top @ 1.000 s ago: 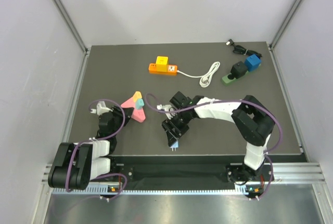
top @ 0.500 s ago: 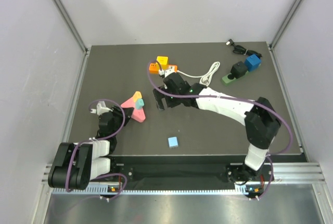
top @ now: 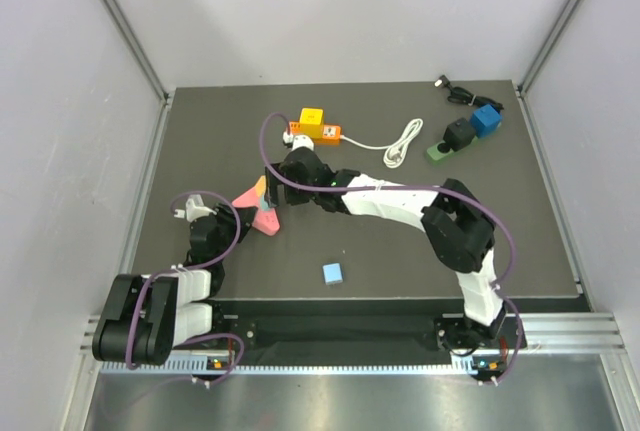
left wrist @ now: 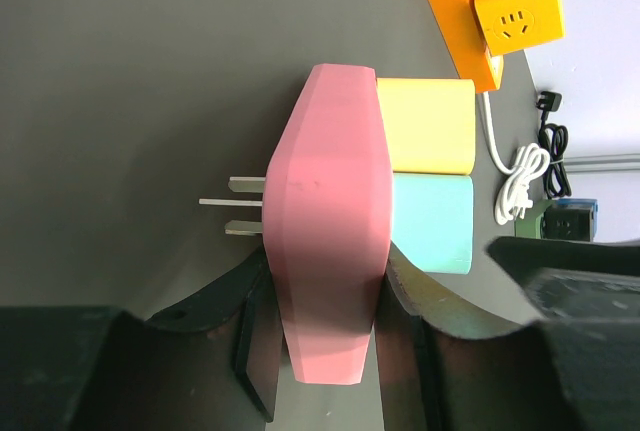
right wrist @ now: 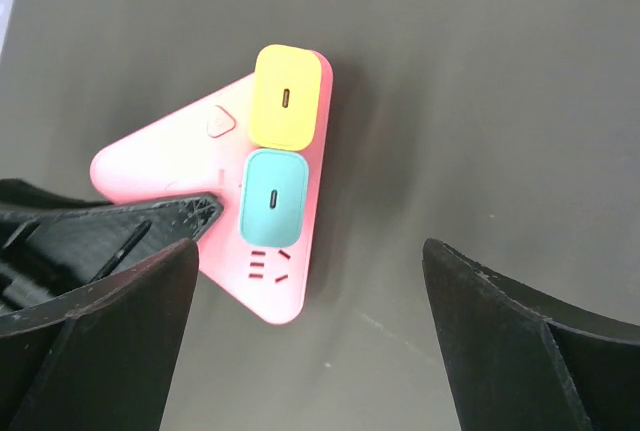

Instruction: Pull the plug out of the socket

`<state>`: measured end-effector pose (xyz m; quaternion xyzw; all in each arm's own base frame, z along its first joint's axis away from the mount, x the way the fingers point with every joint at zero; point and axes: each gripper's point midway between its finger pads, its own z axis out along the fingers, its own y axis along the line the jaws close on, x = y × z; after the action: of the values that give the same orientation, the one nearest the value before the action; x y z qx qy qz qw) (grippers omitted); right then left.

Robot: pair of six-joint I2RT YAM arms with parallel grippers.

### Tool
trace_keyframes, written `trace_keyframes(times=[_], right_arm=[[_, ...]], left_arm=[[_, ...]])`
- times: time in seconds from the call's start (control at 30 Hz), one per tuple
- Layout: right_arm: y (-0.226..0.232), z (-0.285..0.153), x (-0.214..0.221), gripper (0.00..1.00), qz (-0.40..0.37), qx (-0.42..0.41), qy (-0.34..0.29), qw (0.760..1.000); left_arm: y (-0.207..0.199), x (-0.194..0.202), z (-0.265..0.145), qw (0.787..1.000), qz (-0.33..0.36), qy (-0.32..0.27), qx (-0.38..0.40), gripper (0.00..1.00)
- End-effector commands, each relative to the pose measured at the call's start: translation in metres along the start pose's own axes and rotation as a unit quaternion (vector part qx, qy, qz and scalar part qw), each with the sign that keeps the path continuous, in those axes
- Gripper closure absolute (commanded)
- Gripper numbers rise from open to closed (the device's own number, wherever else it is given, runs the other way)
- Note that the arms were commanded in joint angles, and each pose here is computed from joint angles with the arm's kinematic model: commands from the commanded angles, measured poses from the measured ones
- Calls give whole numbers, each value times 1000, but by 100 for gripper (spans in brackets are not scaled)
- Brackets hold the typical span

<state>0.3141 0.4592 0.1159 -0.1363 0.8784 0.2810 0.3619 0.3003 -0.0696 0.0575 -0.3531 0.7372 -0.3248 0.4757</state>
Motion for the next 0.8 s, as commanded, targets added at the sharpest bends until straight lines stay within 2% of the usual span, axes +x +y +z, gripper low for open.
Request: trace_keyframes(times=[0.0, 0.13, 0.33, 0.77], right_arm=[[34, 2, -28, 7, 23, -41, -40, 998], [42, 15, -15, 10, 30, -65, -20, 997], [39, 24, -7, 18, 38, -54, -11, 998], [38, 44, 6, 46, 41, -33, 8, 999]], left_arm=[[52, 26, -16, 996, 17, 35, -80, 100], [51, 26, -15, 996, 19, 36, -78, 100], [52, 26, -15, 996, 20, 36, -80, 100], [51, 26, -15, 996, 23, 37, -78, 100]])
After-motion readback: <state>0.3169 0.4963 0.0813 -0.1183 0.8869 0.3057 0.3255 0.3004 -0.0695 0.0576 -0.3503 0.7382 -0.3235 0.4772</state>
